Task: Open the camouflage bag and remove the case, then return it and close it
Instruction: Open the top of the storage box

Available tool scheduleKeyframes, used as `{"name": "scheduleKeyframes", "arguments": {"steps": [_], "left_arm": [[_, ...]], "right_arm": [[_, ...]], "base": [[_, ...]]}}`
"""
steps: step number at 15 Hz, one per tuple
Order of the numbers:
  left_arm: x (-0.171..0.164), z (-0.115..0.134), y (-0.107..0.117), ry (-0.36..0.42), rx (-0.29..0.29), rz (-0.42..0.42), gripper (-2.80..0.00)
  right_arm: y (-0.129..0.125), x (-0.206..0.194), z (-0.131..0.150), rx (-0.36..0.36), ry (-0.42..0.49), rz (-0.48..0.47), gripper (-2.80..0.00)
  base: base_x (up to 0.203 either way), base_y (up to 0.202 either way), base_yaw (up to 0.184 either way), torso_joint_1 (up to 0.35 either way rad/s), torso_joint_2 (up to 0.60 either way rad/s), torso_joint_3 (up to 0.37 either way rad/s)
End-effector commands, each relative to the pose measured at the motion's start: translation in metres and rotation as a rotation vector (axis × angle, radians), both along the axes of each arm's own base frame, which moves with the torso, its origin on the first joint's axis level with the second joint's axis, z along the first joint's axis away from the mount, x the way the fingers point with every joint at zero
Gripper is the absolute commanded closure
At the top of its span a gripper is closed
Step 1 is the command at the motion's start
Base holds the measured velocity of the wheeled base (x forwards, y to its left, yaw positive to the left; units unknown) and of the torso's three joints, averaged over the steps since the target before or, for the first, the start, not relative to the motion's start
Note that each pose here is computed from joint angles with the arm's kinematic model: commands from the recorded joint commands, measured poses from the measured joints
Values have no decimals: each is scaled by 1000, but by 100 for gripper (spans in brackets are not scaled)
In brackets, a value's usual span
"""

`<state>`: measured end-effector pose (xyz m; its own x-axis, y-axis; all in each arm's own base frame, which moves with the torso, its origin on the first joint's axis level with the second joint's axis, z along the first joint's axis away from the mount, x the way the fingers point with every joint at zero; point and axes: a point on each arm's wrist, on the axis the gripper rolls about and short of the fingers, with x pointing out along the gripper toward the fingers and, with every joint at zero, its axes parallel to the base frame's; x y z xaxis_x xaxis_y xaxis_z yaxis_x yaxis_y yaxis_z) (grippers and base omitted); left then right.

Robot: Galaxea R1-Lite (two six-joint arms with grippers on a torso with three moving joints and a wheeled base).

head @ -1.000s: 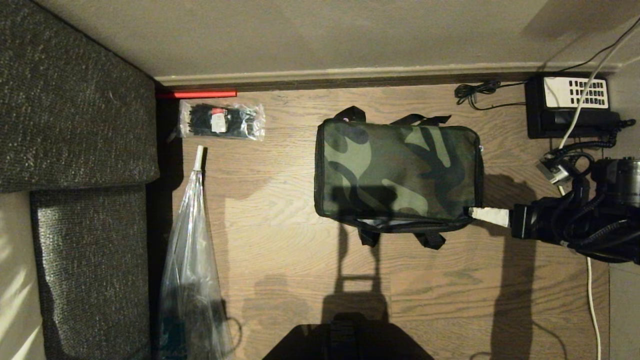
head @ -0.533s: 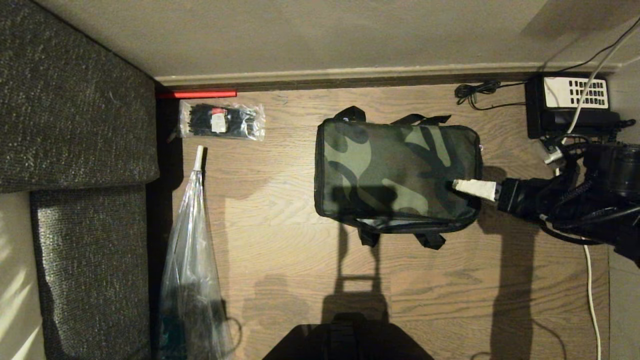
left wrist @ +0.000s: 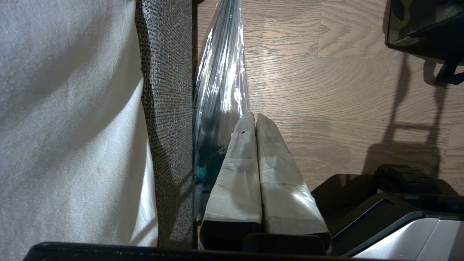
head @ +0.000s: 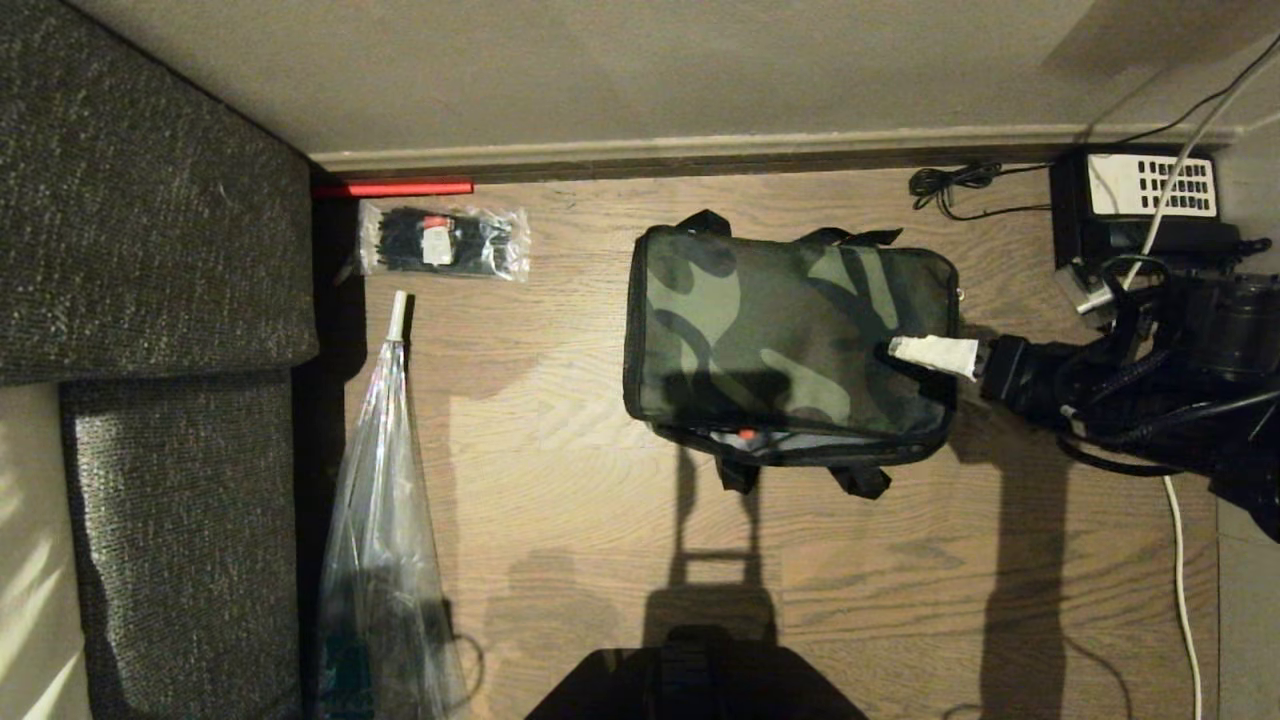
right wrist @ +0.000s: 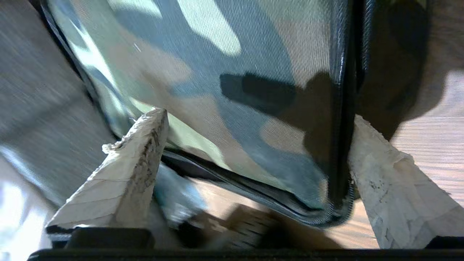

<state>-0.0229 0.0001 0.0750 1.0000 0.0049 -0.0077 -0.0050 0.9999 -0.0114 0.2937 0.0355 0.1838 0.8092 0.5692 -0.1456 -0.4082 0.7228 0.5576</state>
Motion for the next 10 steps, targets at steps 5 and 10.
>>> {"name": "scheduleKeyframes", "arguments": {"steps": [5, 10], "left_arm": [[0, 0, 0, -2, -1, 1, 0], [0, 0, 0, -2, -1, 0, 0]], "right_arm": [[0, 3, 48, 292, 20, -29, -280], [-1, 6, 68, 377, 0, -41, -280]], "base": [[0, 0, 0, 0, 0, 0], [0, 0, 0, 0, 0, 0]]}}
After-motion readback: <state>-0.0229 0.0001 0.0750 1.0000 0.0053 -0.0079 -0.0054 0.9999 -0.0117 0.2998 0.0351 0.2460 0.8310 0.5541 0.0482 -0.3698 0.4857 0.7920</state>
